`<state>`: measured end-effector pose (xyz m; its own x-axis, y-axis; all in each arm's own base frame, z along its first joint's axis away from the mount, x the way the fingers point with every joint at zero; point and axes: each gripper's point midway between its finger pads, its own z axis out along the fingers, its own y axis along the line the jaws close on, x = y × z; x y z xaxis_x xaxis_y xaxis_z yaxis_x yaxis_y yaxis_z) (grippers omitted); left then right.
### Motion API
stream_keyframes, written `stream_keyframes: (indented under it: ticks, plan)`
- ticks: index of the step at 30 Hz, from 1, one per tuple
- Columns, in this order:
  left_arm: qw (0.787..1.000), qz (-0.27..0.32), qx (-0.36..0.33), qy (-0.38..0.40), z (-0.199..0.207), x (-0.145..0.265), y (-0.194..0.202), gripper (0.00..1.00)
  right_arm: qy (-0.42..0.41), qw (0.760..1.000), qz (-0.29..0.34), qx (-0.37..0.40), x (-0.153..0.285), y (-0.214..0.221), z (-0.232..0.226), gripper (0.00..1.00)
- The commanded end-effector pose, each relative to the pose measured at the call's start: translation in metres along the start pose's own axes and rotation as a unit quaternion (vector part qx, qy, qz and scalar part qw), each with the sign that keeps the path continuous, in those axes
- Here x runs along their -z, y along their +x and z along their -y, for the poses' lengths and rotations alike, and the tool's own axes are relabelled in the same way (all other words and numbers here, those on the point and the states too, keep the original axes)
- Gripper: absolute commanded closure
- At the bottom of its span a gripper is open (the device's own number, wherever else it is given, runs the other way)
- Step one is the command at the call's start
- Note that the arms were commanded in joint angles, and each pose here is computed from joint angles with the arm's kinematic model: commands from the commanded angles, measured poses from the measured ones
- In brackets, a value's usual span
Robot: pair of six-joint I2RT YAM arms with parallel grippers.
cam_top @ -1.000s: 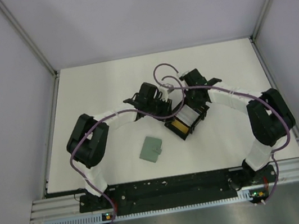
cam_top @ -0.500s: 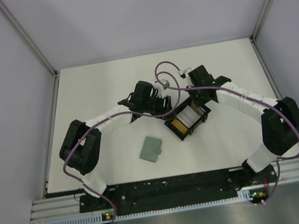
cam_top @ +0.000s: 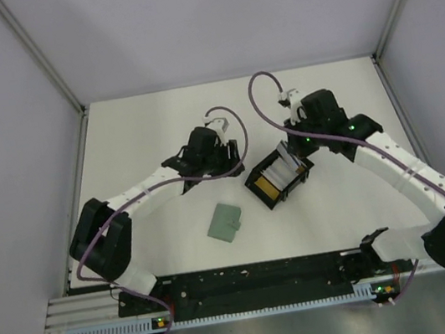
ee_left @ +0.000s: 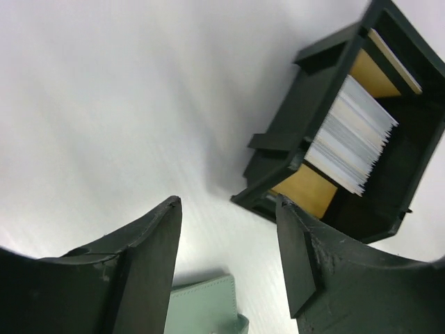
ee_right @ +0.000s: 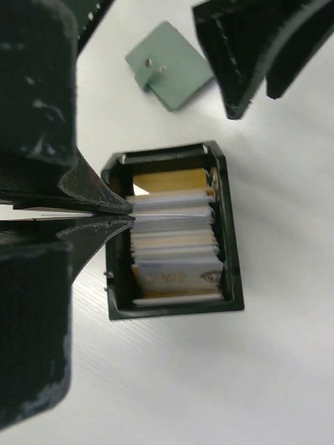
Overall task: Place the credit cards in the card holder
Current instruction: Pick up the credit card from the storage box, then open the card holder at the center of the board.
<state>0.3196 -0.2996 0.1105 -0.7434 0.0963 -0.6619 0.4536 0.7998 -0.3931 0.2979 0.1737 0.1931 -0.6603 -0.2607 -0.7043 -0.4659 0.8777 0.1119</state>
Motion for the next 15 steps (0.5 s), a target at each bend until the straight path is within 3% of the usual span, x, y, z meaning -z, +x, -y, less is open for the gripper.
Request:
stream_keyframes:
  ticks: [1,7,15]
  plan:
    - [0.991,0.067,0.06,-0.101,-0.032,0.034,-0.017,0.38,-0.074,0.996,-0.03,-0.026,0.032,0.035,-0.045,1.0]
    - [0.98,0.075,0.113,-0.143,-0.051,0.057,0.007,0.3,-0.092,0.99,-0.106,-0.016,0.028,0.11,-0.088,1.0]
    - [0.972,0.082,0.138,-0.169,-0.067,0.077,0.039,0.26,-0.044,0.994,-0.101,-0.021,0.005,0.153,-0.088,1.0]
